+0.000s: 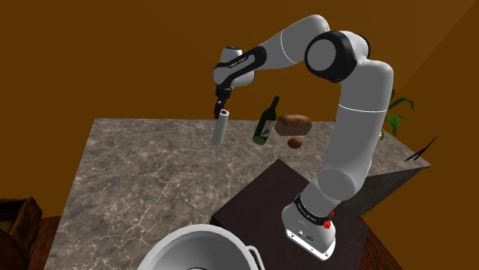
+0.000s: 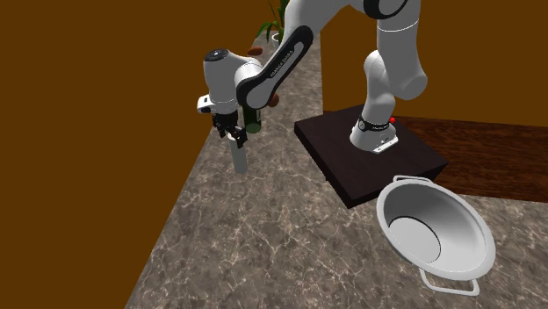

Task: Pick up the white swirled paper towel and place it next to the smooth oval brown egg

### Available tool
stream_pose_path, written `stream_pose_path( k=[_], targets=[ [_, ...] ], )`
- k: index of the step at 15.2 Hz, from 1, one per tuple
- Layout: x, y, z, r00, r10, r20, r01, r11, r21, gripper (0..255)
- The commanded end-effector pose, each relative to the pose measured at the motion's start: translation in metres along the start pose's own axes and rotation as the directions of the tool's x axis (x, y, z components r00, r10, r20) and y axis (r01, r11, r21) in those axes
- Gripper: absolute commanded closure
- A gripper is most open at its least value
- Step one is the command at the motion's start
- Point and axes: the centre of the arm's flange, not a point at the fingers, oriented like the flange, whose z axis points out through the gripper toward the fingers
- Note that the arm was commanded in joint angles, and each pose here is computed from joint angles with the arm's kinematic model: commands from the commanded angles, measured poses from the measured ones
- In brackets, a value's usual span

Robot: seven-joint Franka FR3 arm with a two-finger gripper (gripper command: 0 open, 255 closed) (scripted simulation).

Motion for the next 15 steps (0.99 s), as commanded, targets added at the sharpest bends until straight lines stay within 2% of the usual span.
stream_pose_path(
  k=[1, 10, 15],
  targets=[
    [0.000, 0.000, 0.000, 1.000, 0.000, 0.000, 0.000, 1.000, 0.000, 255],
    [0.000, 0.000, 0.000, 1.000, 0.000, 0.000, 0.000, 1.000, 0.000, 255],
    [0.000, 0.001, -0.026, 1.000, 0.000, 0.000, 0.000, 1.000, 0.000, 255]
  ],
)
